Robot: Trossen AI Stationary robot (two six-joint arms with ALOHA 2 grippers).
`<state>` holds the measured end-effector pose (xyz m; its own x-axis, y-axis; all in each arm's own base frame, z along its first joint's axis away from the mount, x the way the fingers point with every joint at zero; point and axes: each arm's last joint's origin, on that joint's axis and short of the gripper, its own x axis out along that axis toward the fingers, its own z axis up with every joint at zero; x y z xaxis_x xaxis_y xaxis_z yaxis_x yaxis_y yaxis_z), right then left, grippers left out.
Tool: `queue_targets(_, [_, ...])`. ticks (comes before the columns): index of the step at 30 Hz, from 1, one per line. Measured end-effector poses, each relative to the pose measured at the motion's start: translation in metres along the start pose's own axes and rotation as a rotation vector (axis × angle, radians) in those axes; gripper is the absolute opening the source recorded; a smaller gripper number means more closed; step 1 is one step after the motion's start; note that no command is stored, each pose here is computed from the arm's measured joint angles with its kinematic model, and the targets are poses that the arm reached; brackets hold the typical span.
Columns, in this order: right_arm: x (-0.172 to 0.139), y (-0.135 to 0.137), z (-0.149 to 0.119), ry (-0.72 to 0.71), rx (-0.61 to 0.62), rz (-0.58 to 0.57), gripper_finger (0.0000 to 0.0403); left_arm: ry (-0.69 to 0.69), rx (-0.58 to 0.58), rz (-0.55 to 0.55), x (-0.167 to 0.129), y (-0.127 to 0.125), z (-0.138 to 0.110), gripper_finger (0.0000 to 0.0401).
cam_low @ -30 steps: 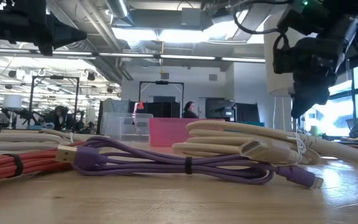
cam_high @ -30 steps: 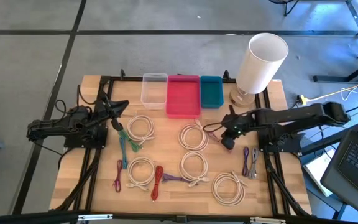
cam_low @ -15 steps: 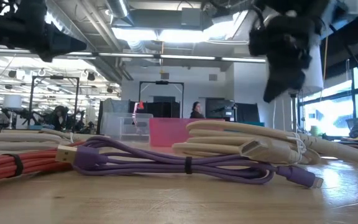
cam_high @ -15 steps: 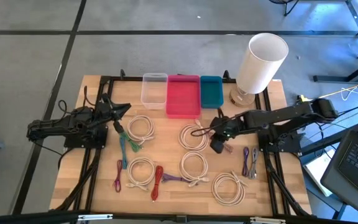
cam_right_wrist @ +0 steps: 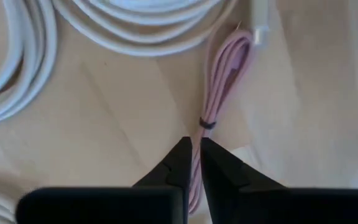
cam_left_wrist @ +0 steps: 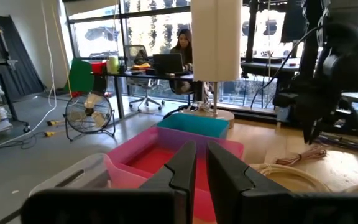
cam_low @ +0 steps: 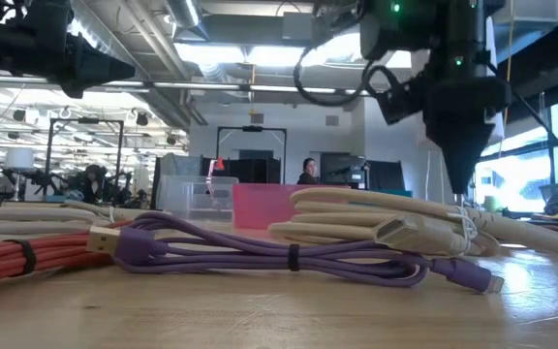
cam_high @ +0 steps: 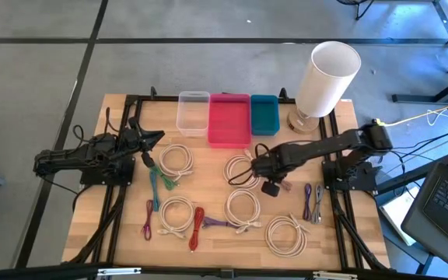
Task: Pick & Place USB Port
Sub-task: Put the pink USB cable into the blue bin
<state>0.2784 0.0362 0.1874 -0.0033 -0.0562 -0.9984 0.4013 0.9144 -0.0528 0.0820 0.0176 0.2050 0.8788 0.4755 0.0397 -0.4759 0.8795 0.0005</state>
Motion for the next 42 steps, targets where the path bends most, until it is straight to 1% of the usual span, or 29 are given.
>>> queue_targets(5, [0.007,-0.009,0.001,0.031,0.048,0.008,0.0085,0.000,0.028,0.000,0.000,0.000,0.000,0.0031])
queue_targets(11, [0.012,-0.018,0.007,0.011,0.098,0.024,0.0142,0.005,0.023,-0.002,0.000,0.000,0.000,0.0031])
queue_targets(16, [0.030,-0.018,0.000,0.034,0.125,0.098,0.0168,0.032,0.035,-0.005,0.000,0.000,-0.003,0.0031])
queue_targets(20, [0.048,-0.022,-0.010,0.038,0.128,0.096,0.0174,0.042,0.040,-0.005,0.000,0.000,-0.004,0.0031])
queue_targets(24, [0.059,-0.025,-0.016,0.016,0.150,0.088,0.0163,0.043,0.039,-0.005,0.000,0.000,-0.004,0.0031])
queue_targets(27, [0.061,-0.026,-0.018,0.010,0.175,0.067,0.0139,0.043,0.039,-0.005,0.000,0.000,-0.004,0.0031])
queue_targets(29, [0.060,-0.027,-0.018,0.007,0.179,0.058,0.0112,0.043,0.038,-0.005,0.000,0.000,-0.004,0.0031])
queue_targets(34, [0.054,-0.023,-0.014,0.006,0.164,0.045,0.0024,0.043,0.038,-0.004,0.000,0.000,-0.004,0.0031])
queue_targets(36, [0.050,-0.022,-0.014,0.024,0.162,0.028,0.0017,0.043,0.038,-0.004,0.000,0.000,-0.004,0.0031])
queue_targets(39, [0.040,-0.017,-0.018,0.078,0.150,-0.012,0.0028,0.043,0.038,-0.004,0.000,0.000,-0.004,0.0031])
queue_targets(42, [0.025,-0.011,-0.025,0.147,0.130,-0.097,0.0021,0.043,0.039,-0.002,0.000,0.000,-0.004,0.0031])
